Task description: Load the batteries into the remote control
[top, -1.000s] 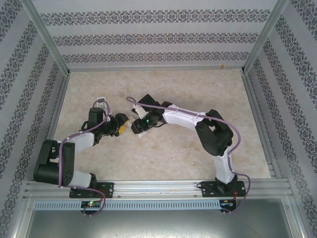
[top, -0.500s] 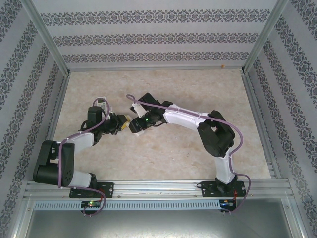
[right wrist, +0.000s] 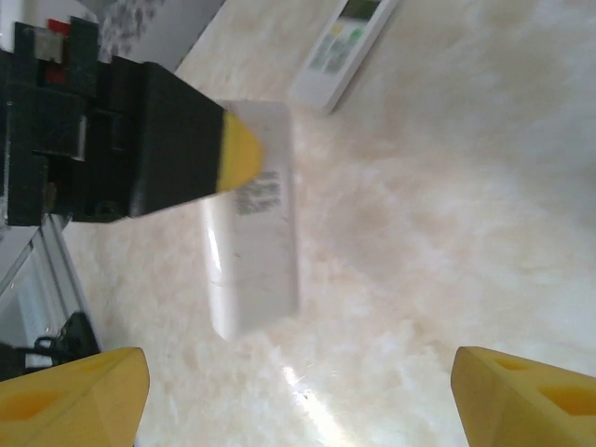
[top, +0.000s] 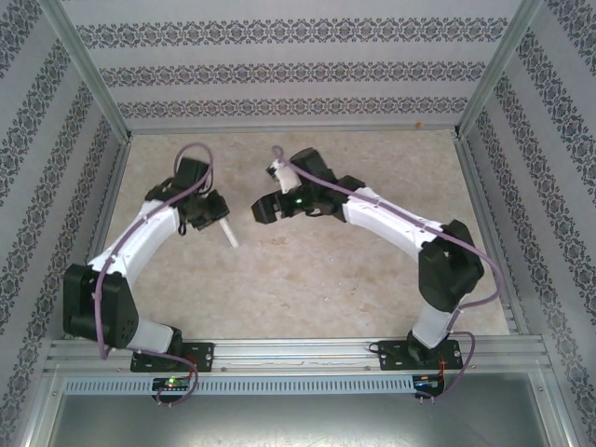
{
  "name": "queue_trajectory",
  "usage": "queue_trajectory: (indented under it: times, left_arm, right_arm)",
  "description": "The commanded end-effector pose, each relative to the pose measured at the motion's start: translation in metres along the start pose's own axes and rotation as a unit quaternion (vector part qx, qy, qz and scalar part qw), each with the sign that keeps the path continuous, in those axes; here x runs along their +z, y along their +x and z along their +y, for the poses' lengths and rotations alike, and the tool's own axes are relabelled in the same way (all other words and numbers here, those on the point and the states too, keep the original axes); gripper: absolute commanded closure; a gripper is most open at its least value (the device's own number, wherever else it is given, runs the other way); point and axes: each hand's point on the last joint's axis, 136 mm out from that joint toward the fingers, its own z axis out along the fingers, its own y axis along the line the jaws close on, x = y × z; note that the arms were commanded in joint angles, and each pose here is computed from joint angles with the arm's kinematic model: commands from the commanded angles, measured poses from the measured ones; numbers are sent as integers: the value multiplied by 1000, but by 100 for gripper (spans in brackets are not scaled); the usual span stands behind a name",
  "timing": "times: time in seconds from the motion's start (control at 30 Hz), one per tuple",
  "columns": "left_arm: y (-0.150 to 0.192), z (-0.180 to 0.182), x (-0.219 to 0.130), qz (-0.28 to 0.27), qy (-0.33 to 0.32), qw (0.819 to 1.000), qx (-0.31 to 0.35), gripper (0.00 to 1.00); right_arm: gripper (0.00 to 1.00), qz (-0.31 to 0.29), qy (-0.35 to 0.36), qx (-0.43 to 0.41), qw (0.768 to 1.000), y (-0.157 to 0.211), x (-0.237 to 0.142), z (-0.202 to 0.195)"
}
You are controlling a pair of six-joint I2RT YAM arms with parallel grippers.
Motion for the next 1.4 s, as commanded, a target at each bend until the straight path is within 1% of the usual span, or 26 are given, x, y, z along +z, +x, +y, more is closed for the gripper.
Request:
queue_trajectory:
  times: [0.0,0.03,0.17,0.23,0.33,0.4,0.43,0.57,0.63,0.7,0.77,0.8,0.87,0.93,1.0,1.07,1.13,1.2,1.23,1.27,1.3,1.37]
  left_arm:
    - [-1,50,-13,30,-243,962,121,100]
    - [-9,48,-10,27,-275,952,134,100]
    - [-40,37,6,6,-363,918,160,100]
    - [-60,31,13,-25,-407,897,173,100]
    - [-82,22,29,-56,-446,874,183,99]
    - [-93,16,40,-70,-463,864,187,99]
    - [-96,12,49,-69,-463,862,193,98]
    - [-99,4,92,-45,-464,859,211,94]
    - [-96,3,116,-24,-468,854,225,92]
    - [-96,4,133,-17,-472,851,230,90]
    - [-92,4,148,-6,-464,854,234,85]
    - [-89,4,156,2,-456,858,234,82]
    - [-79,-1,167,23,-428,873,230,74]
    - [-72,-12,176,40,-387,894,224,64]
    - [-71,-29,175,40,-341,915,212,56]
    - [-79,-46,164,19,-300,932,202,52]
    - [-89,-60,147,-10,-266,944,194,48]
    - [-97,-73,124,-37,-232,954,186,41]
    - [-101,-82,109,-52,-205,960,181,37]
    - [-98,-88,98,-62,-176,966,180,32]
    - [-100,-96,83,-83,-140,971,174,28]
    - [-94,-101,51,-131,-67,975,167,17]
  right_arm:
    - [16,-1,32,26,999,12,-11,-26]
    - [16,-3,39,32,999,16,-16,-32]
    - [15,-19,81,34,996,29,-36,-47]
    - [12,-27,105,30,994,36,-47,-55]
    - [8,-35,118,36,992,43,-61,-63]
    - [8,-37,116,45,992,47,-67,-67]
    - [8,-40,115,48,991,48,-71,-68]
    - [8,-47,113,62,991,51,-81,-73]
    - [8,-48,113,64,990,54,-84,-74]
    - [8,-50,113,66,990,56,-86,-73]
    - [8,-49,111,66,990,59,-88,-71]
    - [8,-50,112,66,990,60,-90,-71]
    - [8,-53,118,66,989,62,-94,-73]
    - [8,-61,131,70,987,62,-100,-80]
    - [7,-75,153,84,982,60,-108,-93]
    - [7,-92,178,106,974,57,-122,-111]
    - [7,-110,206,120,965,53,-140,-127]
    - [5,-134,245,131,951,53,-163,-147]
    - [3,-151,272,140,940,55,-178,-161]
    - [3,-168,306,152,925,59,-194,-177]
    - [2,-180,338,163,909,65,-209,-192]
    - [2,-200,432,169,863,81,-245,-226]
